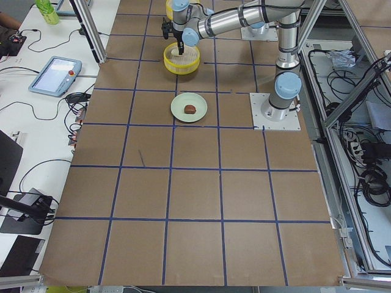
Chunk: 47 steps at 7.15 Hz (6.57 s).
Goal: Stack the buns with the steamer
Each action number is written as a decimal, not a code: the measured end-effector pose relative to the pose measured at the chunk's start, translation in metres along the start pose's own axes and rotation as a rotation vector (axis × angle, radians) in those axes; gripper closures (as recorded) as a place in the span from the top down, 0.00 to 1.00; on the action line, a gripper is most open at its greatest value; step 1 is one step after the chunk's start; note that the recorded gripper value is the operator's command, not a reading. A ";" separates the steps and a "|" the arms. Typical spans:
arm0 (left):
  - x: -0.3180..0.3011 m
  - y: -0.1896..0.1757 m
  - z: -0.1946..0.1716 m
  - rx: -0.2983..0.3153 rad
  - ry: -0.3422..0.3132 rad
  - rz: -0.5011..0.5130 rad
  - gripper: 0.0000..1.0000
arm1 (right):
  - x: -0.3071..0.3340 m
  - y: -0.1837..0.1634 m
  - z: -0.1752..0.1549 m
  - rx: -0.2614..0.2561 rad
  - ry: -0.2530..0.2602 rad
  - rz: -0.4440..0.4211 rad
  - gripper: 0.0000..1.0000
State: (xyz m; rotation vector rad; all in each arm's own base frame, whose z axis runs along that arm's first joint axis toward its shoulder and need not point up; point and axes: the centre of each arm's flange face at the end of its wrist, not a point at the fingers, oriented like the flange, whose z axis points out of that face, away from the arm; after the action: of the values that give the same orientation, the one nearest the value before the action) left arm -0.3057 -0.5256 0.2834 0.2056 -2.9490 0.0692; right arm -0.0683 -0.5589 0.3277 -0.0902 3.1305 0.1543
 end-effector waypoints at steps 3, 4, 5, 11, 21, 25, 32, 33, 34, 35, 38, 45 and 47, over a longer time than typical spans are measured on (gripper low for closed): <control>-0.093 -0.034 -0.023 0.005 -0.086 0.139 1.00 | -0.125 -0.016 -0.012 0.038 0.015 0.037 0.07; -0.149 -0.032 -0.022 -0.041 -0.110 0.167 1.00 | -0.176 -0.018 -0.013 0.048 0.012 0.081 0.07; -0.196 -0.025 -0.019 -0.082 -0.136 0.198 1.00 | -0.227 -0.018 -0.010 0.054 0.004 0.142 0.07; -0.321 0.005 0.021 -0.242 -0.221 0.285 0.23 | -0.341 -0.002 0.038 0.007 0.024 0.169 0.08; -0.291 -0.025 -0.055 -0.017 -0.217 0.318 0.02 | -0.338 0.001 0.046 0.002 0.062 0.163 0.20; -0.210 -0.029 -0.101 -0.024 -0.160 0.222 0.02 | -0.338 0.004 0.052 -0.002 0.064 0.157 1.00; 0.011 0.010 -0.040 0.025 0.030 -0.045 0.99 | -0.245 0.049 -0.143 0.010 0.024 0.169 1.00; 0.020 0.012 -0.036 0.024 0.031 -0.057 1.00 | -0.241 0.064 -0.163 0.019 0.021 0.141 1.00; 0.022 0.013 -0.032 0.023 0.027 -0.060 1.00 | -0.240 0.076 -0.174 0.032 0.021 0.111 1.00; 0.023 0.012 -0.031 0.024 0.026 -0.059 1.00 | -0.240 0.083 -0.177 0.036 0.023 0.094 1.00; 0.023 0.011 -0.029 0.027 0.012 -0.024 1.00 | -0.241 0.089 -0.181 0.044 0.022 0.081 1.00; -0.106 -0.048 -0.133 0.009 -0.175 0.279 1.00 | -0.238 0.088 -0.182 0.051 0.020 0.003 1.00; -0.132 -0.030 -0.204 -0.072 -0.185 0.246 1.00 | -0.239 0.087 -0.183 0.055 -0.001 -0.013 1.00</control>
State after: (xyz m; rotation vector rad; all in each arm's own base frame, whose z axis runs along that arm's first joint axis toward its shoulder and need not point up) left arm -0.1366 -0.5255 0.4603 -0.1716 -3.1379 -0.0245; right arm 0.1646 -0.4769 0.5204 -0.1106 3.1301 0.0680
